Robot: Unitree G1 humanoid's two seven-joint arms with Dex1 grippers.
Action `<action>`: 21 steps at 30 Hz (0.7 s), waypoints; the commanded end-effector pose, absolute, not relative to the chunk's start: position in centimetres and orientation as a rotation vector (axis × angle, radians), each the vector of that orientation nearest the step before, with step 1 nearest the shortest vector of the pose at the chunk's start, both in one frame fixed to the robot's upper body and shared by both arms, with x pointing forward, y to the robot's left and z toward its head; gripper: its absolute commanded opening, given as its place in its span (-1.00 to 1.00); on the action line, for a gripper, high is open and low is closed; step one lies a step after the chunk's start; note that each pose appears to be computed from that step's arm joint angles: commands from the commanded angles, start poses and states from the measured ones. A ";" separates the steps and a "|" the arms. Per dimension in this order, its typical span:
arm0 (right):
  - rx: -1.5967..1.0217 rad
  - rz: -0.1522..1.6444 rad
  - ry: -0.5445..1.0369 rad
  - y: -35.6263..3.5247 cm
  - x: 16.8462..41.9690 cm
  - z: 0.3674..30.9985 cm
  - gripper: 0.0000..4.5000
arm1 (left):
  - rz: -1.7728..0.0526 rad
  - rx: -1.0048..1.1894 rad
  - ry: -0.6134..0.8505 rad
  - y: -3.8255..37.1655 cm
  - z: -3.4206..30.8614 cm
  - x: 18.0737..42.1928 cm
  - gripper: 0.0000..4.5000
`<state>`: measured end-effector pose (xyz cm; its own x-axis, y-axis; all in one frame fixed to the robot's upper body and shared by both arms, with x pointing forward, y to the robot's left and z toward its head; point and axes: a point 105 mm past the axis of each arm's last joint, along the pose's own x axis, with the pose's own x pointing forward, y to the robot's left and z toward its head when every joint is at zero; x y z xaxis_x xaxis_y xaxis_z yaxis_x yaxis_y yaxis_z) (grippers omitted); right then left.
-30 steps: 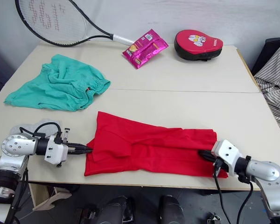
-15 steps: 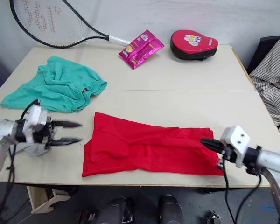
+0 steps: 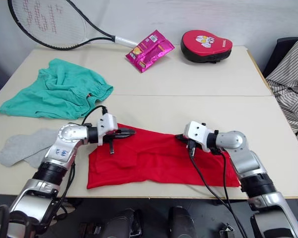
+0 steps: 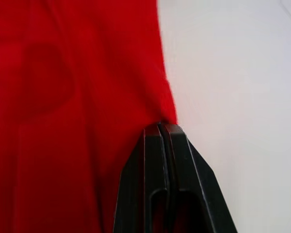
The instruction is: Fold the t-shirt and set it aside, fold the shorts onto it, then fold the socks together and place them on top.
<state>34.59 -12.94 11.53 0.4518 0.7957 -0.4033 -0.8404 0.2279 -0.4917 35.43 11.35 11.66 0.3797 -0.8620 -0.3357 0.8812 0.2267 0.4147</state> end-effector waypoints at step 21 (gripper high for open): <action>-0.753 1.314 0.115 -16.7 28.4 11.3 -1.00 | -1.038 0.575 0.234 13.8 7.0 36.0 -0.98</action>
